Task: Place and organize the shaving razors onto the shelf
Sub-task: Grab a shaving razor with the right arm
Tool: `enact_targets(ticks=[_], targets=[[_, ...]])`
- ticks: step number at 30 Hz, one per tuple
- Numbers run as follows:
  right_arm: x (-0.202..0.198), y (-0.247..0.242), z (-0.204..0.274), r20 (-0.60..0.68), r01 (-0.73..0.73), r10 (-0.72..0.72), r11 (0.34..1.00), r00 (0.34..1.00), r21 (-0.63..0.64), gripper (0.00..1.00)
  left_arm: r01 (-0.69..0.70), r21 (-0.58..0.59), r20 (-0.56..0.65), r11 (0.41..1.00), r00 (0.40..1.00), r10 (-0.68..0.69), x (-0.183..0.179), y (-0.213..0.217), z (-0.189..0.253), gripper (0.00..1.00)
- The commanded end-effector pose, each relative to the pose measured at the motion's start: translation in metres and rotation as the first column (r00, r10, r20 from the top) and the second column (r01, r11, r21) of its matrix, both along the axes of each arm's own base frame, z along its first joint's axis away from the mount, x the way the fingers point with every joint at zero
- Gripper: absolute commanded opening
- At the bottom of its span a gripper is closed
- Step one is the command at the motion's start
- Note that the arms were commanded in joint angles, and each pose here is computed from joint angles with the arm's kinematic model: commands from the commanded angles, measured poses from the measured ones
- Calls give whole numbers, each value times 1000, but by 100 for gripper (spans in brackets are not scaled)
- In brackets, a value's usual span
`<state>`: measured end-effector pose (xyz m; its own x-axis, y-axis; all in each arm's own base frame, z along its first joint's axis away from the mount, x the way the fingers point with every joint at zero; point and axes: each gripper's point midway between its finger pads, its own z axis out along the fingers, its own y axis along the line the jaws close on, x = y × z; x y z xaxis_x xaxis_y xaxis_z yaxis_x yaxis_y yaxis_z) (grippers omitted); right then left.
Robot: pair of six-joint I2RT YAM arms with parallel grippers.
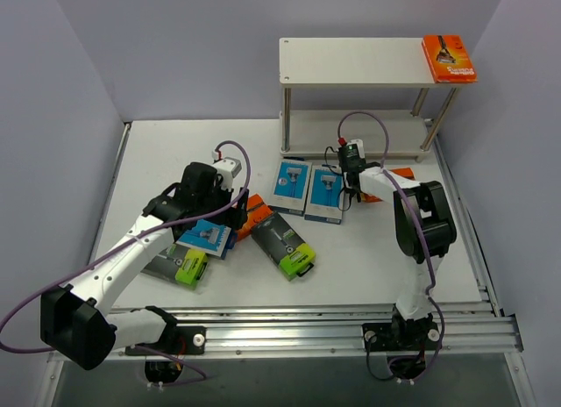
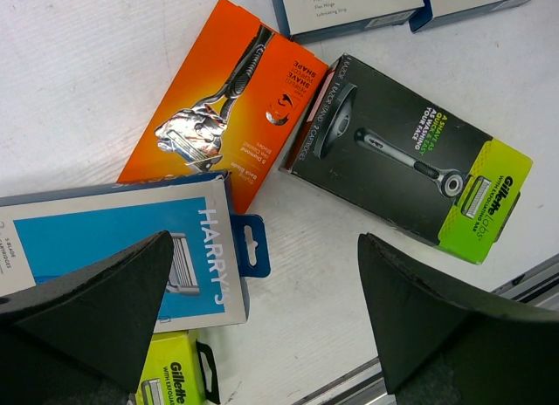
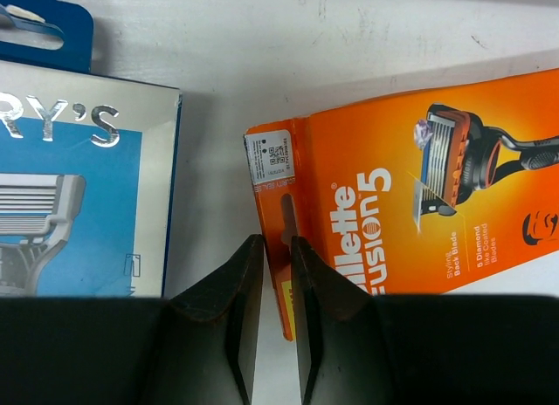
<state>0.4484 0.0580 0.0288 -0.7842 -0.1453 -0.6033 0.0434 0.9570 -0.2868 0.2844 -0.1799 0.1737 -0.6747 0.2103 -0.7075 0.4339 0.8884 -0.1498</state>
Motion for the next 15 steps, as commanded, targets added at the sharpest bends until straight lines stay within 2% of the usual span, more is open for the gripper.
enact_targets(ticks=[1, 6, 11, 15], targets=[[3, -4, 5, -3, 7, -7, 999, 1000, -44, 15, 9, -45, 53, 999, 999, -7, 11, -7, 22, 96], [4, -4, 6, 2, 14, -14, 998, 1000, -54, 12, 12, -51, 51, 999, 999, -9, 11, -7, 23, 96], [5, -4, 9, 6, 11, -11, 997, 1000, -73, 23, 16, -57, 48, 998, 999, -14, 10, -8, 23, 96], [4, -7, 9, 7, 23, -22, 994, 1000, -111, 21, 17, -58, 49, 998, 999, -15, 10, -8, 23, 96]])
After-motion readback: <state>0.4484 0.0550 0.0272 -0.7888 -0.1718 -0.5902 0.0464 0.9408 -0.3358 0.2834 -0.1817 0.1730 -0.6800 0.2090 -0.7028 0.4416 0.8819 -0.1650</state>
